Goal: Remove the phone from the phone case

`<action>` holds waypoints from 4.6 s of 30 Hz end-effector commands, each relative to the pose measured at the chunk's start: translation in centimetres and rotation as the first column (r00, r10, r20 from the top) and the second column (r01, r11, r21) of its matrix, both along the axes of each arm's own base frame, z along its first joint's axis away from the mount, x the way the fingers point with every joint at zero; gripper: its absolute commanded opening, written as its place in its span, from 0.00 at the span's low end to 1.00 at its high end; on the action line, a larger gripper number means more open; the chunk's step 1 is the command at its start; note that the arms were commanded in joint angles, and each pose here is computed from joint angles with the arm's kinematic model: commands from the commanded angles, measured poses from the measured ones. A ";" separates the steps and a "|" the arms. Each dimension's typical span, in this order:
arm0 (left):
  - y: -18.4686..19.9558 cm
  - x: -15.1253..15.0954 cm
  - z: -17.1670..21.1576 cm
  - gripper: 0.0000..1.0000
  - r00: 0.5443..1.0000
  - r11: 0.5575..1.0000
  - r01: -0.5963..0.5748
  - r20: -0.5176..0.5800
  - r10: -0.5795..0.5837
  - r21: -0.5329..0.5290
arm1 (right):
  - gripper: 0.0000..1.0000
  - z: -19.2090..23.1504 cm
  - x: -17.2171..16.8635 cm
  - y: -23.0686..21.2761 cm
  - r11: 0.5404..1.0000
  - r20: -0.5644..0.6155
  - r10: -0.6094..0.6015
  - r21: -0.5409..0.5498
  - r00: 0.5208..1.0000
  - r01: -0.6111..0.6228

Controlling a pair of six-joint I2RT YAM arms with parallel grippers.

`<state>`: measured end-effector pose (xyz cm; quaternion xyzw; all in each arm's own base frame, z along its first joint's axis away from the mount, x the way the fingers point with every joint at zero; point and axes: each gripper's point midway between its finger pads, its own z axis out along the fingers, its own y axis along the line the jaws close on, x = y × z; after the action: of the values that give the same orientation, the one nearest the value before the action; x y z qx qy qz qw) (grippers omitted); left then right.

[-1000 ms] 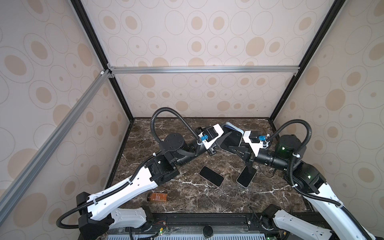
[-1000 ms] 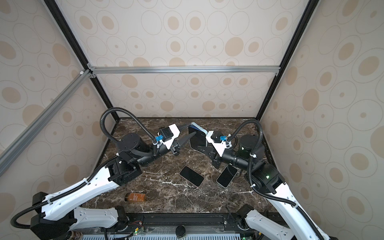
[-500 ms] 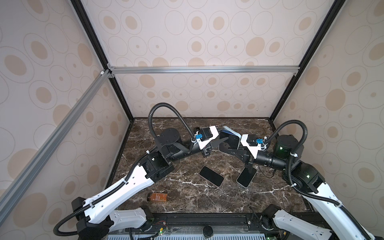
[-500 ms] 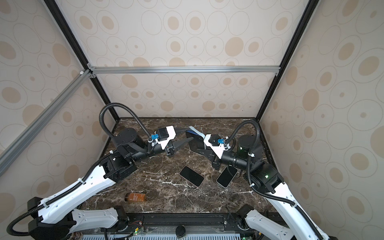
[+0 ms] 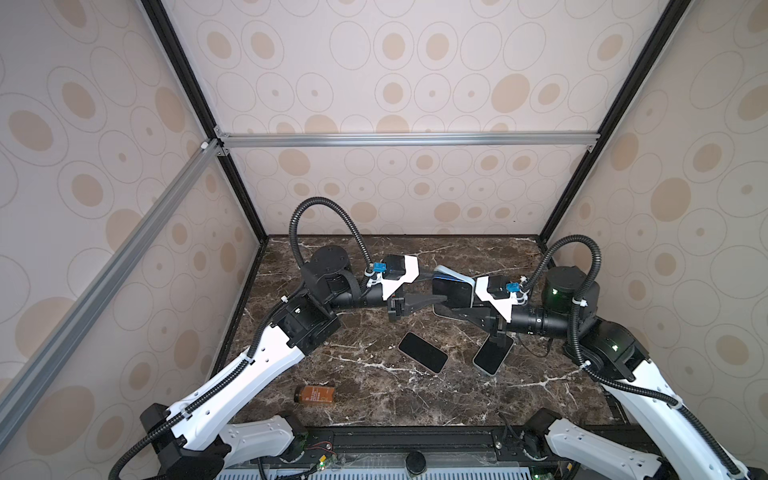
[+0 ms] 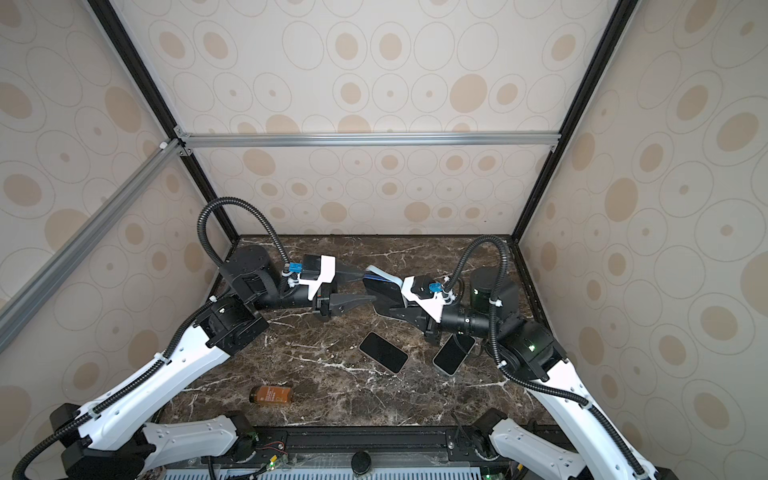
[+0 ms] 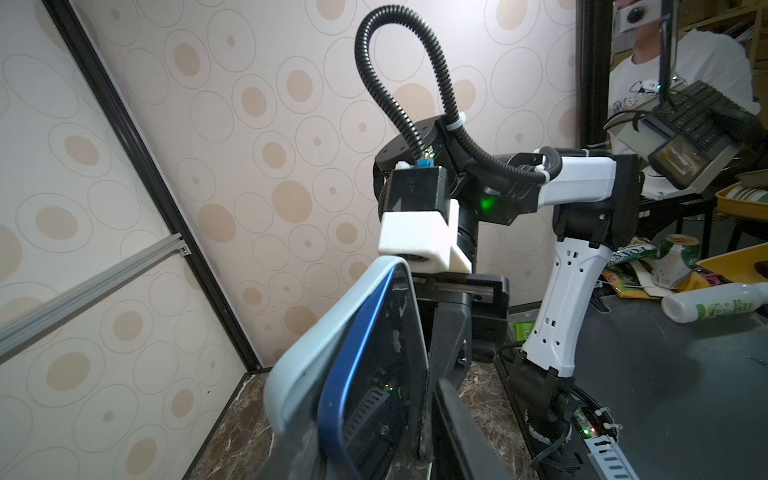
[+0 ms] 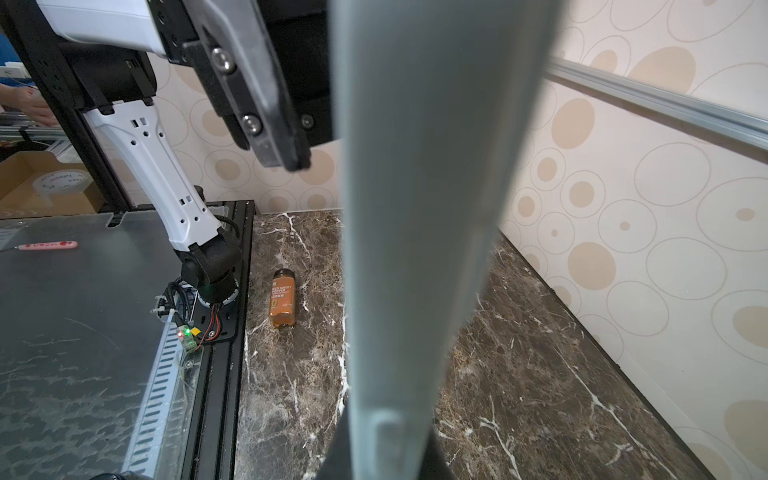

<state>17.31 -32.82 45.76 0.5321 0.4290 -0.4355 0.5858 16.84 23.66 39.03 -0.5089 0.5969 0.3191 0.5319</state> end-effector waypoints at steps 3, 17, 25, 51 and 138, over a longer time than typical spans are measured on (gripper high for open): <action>-0.7 1.2 -3.6 0.41 0.986 0.998 0.033 -0.164 -0.026 0.044 | 0.00 6.8 -3.8 1.2 0.961 0.225 0.204 0.139 0.953 -0.239; -0.4 1.2 -3.7 0.26 0.981 0.998 0.055 -0.189 -0.053 0.008 | 0.00 6.2 -3.3 2.1 0.953 0.180 0.238 0.146 0.955 -0.265; 1.0 1.7 -2.2 0.04 0.988 1.000 0.009 -0.157 -0.009 0.000 | 0.10 5.0 -3.8 1.8 0.957 0.126 0.249 0.122 0.960 -0.264; 0.4 4.5 -9.3 0.00 0.958 0.871 -0.285 0.157 0.241 0.400 | 0.48 1.2 2.8 0.7 0.988 -0.239 -0.139 -0.102 0.961 0.118; 3.3 5.7 -8.7 0.00 0.905 0.907 -0.350 -0.164 0.392 0.235 | 0.00 -5.1 14.8 -4.8 0.798 -0.599 -0.512 -0.067 0.615 0.599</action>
<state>20.83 -30.82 35.91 0.5167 0.5884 -0.3123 0.5378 30.82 20.12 34.18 -0.1750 0.8304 0.3470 0.3993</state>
